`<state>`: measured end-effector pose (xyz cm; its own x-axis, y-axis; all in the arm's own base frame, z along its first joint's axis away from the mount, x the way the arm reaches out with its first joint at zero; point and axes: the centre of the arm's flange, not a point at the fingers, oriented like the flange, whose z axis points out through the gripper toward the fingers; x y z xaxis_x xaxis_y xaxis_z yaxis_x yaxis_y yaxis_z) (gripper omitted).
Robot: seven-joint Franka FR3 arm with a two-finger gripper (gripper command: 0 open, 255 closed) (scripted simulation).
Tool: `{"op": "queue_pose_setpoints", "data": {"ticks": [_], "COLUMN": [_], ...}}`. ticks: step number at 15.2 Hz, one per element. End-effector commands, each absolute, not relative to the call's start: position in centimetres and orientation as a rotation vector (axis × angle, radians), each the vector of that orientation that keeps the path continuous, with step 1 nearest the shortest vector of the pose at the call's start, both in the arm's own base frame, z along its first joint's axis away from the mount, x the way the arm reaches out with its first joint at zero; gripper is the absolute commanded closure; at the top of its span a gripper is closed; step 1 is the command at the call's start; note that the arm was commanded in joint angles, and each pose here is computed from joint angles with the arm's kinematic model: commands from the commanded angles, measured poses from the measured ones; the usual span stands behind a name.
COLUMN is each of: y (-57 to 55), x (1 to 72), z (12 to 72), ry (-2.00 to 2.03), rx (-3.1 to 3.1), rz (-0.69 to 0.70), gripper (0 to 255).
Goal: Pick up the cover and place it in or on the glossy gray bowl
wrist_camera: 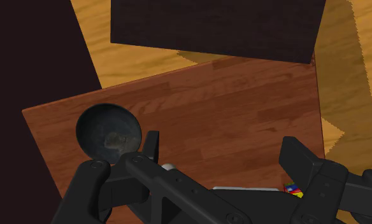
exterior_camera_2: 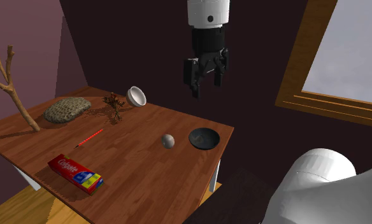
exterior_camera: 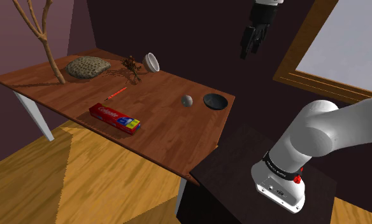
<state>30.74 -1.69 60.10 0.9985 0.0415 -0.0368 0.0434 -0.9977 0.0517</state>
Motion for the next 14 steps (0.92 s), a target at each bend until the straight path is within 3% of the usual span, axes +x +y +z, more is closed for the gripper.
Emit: {"op": "queue_pose_setpoints", "data": {"ticks": [1, 14], "y": [-1.7, -4.9], "x": [30.7, 42.7], "z": [60.1, 47.4], "ry": [0.066, 0.032], "rx": [3.088, 3.135], "rz": [-0.055, -0.122], "gripper": [0, 0]}}
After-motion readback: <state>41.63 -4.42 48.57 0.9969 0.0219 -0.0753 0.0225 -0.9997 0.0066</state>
